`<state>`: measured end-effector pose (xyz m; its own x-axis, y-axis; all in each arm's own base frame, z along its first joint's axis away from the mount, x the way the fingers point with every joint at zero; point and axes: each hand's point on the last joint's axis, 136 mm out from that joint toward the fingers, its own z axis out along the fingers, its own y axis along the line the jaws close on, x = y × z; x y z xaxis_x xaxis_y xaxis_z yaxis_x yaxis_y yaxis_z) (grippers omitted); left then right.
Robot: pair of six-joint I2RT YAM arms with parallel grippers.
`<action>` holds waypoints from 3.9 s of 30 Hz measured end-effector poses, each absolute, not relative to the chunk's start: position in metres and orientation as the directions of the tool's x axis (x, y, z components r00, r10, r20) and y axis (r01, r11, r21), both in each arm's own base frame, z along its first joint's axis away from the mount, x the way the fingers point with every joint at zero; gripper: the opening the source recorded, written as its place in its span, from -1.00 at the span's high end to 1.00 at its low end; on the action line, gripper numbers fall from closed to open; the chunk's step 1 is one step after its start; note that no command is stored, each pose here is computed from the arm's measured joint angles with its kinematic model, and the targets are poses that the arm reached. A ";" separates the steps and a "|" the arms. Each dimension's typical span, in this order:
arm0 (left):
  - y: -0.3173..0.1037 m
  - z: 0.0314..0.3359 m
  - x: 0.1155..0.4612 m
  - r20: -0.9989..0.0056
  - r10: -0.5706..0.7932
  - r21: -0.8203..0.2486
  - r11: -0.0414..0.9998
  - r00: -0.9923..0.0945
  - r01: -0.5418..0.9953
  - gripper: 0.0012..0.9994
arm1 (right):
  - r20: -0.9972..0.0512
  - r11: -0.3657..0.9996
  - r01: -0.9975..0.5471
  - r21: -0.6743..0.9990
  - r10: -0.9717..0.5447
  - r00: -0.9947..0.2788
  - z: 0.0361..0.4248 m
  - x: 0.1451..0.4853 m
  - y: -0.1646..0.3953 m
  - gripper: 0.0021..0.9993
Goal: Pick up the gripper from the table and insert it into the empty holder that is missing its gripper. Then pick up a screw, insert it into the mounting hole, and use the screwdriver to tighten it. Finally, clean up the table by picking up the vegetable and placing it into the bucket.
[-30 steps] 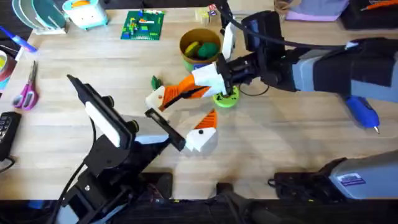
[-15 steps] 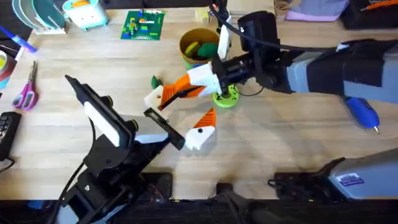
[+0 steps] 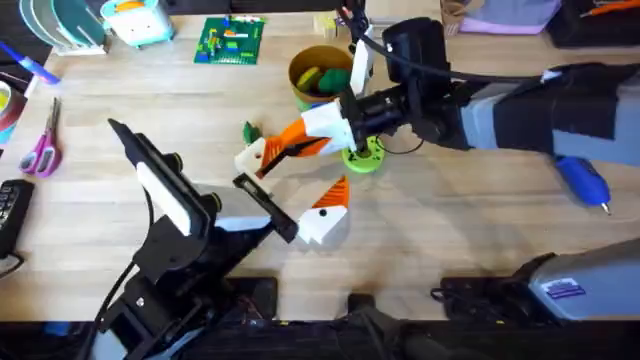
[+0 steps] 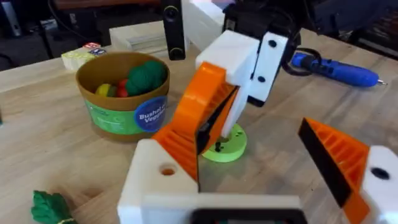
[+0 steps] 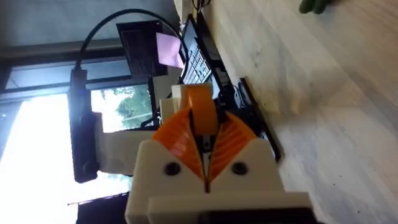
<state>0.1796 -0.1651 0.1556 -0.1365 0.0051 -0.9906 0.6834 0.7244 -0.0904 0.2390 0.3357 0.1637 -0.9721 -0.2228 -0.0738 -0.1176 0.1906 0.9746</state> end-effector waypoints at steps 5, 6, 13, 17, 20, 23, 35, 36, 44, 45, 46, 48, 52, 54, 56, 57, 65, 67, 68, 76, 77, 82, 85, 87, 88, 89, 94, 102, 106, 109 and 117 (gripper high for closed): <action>-0.165 0.156 0.180 -0.991 0.005 -0.090 0.724 -0.137 0.684 -0.99 | -0.073 0.191 -0.117 0.975 -0.223 -0.972 0.164 0.239 0.336 0.99; -0.165 0.156 0.180 -0.991 0.005 -0.091 0.724 -0.137 0.684 -0.99 | -0.072 0.191 -0.116 0.975 -0.223 -0.972 0.164 0.239 0.336 0.99; -0.165 0.156 0.179 -0.991 0.005 -0.091 0.723 -0.137 0.685 -0.99 | -0.067 0.192 -0.111 0.975 -0.223 -0.972 0.163 0.239 0.336 0.81; -0.166 0.156 0.178 -0.991 0.005 -0.090 0.717 -0.135 0.691 -0.99 | -0.062 0.194 -0.107 0.975 -0.225 -0.972 0.163 0.238 0.336 0.53; -0.168 0.156 0.177 -0.991 0.006 -0.091 0.709 -0.134 0.700 -0.99 | -0.063 0.194 -0.108 0.975 -0.225 -0.972 0.163 0.238 0.336 0.38; -0.168 0.156 0.176 -0.991 0.006 -0.090 0.706 -0.134 0.703 -0.99 | -0.063 0.193 -0.108 0.975 -0.226 -0.972 0.163 0.238 0.336 0.37; -0.177 0.158 0.168 -0.992 0.009 -0.092 0.656 -0.130 0.749 -0.99 | -0.057 0.194 -0.106 0.975 -0.245 -0.968 0.162 0.232 0.340 0.14; -0.177 0.158 0.168 -0.992 0.009 -0.092 0.656 -0.129 0.749 -0.98 | -0.057 0.194 -0.106 0.975 -0.244 -0.968 0.162 0.232 0.340 0.13; -0.178 0.158 0.167 -0.992 0.015 -0.083 0.651 -0.122 0.754 -0.99 | -0.052 0.193 -0.101 0.976 -0.243 -0.969 0.162 0.233 0.338 0.05; -0.178 0.158 0.167 -0.993 0.016 -0.082 0.650 -0.121 0.756 -0.99 | -0.050 0.192 -0.099 0.976 -0.244 -0.968 0.162 0.233 0.337 0.04; -0.178 0.158 0.166 -0.993 0.016 -0.081 0.649 -0.120 0.757 -0.99 | -0.050 0.192 -0.098 0.977 -0.244 -0.968 0.162 0.233 0.337 0.03; -0.178 0.158 0.166 -0.993 0.019 -0.078 0.647 -0.118 0.758 -0.99 | -0.049 0.190 -0.098 0.977 -0.246 -0.968 0.162 0.232 0.337 0.03; -0.179 0.159 0.166 -0.993 0.020 -0.074 0.644 -0.114 0.761 -0.99 | -0.050 0.187 -0.099 0.977 -0.248 -0.967 0.163 0.232 0.336 0.01; -0.179 0.159 0.166 -0.993 0.019 -0.074 0.643 -0.112 0.762 -0.99 | -0.050 0.185 -0.098 0.978 -0.248 -0.967 0.165 0.232 0.336 0.01; -0.179 0.159 0.165 -0.993 0.020 -0.074 0.643 -0.113 0.762 -0.98 | -0.054 0.180 -0.101 0.978 -0.248 -0.967 0.169 0.231 0.336 0.00; -0.180 0.159 0.164 -0.993 0.020 -0.076 0.637 -0.115 0.767 -0.99 | -0.057 0.175 -0.103 0.979 -0.252 -0.966 0.171 0.230 0.336 -0.02; -0.184 0.159 0.159 -0.993 0.021 -0.078 0.607 -0.114 0.791 -0.99 | -0.073 0.142 -0.117 0.983 -0.282 -0.957 0.182 0.223 0.335 -0.19; -0.184 0.159 0.159 -0.993 0.021 -0.078 0.606 -0.114 0.792 -0.98 | -0.072 0.141 -0.116 0.983 -0.284 -0.956 0.182 0.223 0.335 -0.23; -0.184 0.159 0.159 -0.993 0.021 -0.078 0.606 -0.114 0.792 -0.99 | -0.072 0.140 -0.115 0.983 -0.284 -0.956 0.183 0.223 0.335 -0.27; -0.185 0.159 0.158 -0.993 0.021 -0.078 0.603 -0.114 0.794 -0.99 | -0.072 0.140 -0.110 0.984 -0.256 -0.964 0.183 0.234 0.325 -0.65; -0.185 0.159 0.158 -0.993 0.021 -0.078 0.603 -0.114 0.794 -0.99 | -0.070 0.146 -0.109 0.983 -0.248 -0.966 0.181 0.236 0.323 -0.75; -0.185 0.159 0.158 -0.993 0.021 -0.078 0.603 -0.114 0.794 -0.99 | -0.068 0.200 -0.108 0.974 -0.195 -0.978 0.166 0.250 0.307 -0.90; -0.185 0.159 0.158 -0.993 0.021 -0.078 0.603 -0.114 0.794 -0.99 | -0.117 0.205 -0.146 0.968 -0.146 -0.982 0.165 0.266 0.294 -0.91; -0.185 0.159 0.158 -0.993 0.021 -0.078 0.603 -0.114 0.794 -0.99 | -0.146 0.211 -0.166 0.963 -0.107 -0.983 0.165 0.279 0.283 -0.92; -0.185 0.159 0.158 -0.993 0.021 -0.078 0.603 -0.114 0.794 -0.99 | -0.160 0.216 -0.175 0.960 -0.087 -0.983 0.165 0.285 0.278 -0.92; -0.185 0.159 0.158 -0.993 0.021 -0.078 0.603 -0.114 0.794 -0.99 | -0.172 0.224 -0.182 0.958 -0.064 -0.983 0.165 0.292 0.271 -0.92; -0.185 0.159 0.158 -0.993 0.021 -0.078 0.603 -0.114 0.794 -0.99 | -0.269 0.257 -0.255 0.932 0.022 -0.963 0.180 0.311 0.245 -0.92; -0.185 0.159 0.158 -0.993 0.021 -0.078 0.603 -0.114 0.794 -0.99 | -0.401 0.541 -0.297 0.787 0.081 -0.913 0.196 0.278 0.193 -0.93; -0.185 0.159 0.158 -0.993 0.022 -0.078 0.603 -0.114 0.794 -0.99 | -0.535 0.708 -0.377 0.597 0.002 -0.845 0.195 0.257 0.170 -0.93; -0.185 0.159 0.158 -0.993 0.022 -0.078 0.603 -0.114 0.794 -0.99 | -0.601 0.764 -0.433 0.479 -0.073 -0.795 0.195 0.251 0.164 -0.93; -0.185 0.159 0.158 -0.993 0.022 -0.078 0.603 -0.114 0.794 -0.98 | -0.655 0.770 -0.551 0.321 -0.239 -0.717 0.180 0.257 0.174 -0.82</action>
